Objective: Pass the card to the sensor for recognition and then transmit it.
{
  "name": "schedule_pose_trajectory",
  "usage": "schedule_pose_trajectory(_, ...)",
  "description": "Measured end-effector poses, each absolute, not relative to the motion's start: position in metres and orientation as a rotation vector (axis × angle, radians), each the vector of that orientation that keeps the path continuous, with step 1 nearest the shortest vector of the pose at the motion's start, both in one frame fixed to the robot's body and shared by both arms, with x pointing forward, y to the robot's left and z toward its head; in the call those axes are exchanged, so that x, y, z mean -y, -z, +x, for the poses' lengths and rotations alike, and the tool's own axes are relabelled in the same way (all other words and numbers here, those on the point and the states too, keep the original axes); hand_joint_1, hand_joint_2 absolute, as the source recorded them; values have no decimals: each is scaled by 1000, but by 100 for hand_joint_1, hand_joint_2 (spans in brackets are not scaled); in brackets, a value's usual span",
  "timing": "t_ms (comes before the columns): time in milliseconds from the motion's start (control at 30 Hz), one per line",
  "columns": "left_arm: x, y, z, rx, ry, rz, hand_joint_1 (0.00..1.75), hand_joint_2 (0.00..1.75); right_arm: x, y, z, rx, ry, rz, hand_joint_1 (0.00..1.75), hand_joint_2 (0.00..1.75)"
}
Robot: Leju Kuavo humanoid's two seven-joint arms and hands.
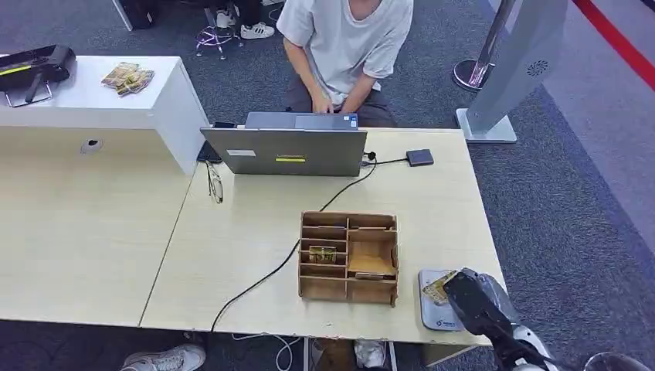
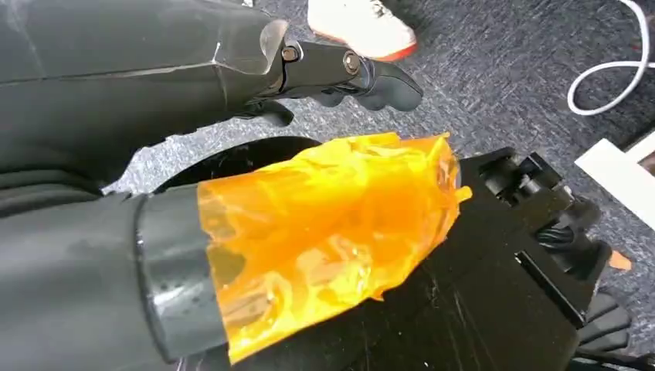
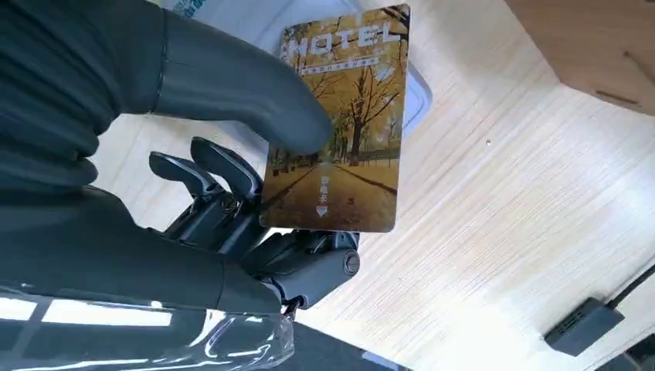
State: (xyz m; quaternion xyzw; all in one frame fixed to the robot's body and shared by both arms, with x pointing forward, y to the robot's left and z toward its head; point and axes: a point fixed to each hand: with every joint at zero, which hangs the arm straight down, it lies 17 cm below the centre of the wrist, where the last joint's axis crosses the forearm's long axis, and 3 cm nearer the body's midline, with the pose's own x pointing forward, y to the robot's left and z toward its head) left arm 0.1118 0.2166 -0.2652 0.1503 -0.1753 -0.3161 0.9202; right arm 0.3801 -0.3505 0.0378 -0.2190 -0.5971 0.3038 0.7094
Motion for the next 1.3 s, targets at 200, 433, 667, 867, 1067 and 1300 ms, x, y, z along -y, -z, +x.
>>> schedule_pose_trajectory(200,-216,265,112,361,650,308,0,0,351,-35,381,1322,-690,-541,175,175)
schedule_pose_trajectory(433,-216,265,112,361,650,308,0,0,345,-30,383,1310,-703,-592,175,175)
schedule_pose_trajectory(667,-216,265,112,362,652,309,0,0,336,-23,383,1282,-756,-691,175,175)
schedule_pose_trajectory(867,-216,265,112,361,651,309,0,0,323,-11,381,1260,-784,-707,175,175)
schedule_pose_trajectory(1067,-216,265,112,359,648,309,0,0,315,-5,381,1245,-811,-723,175,175)
schedule_pose_trajectory(1300,-216,265,112,358,646,308,0,0,305,2,383,1234,-833,-729,175,175)
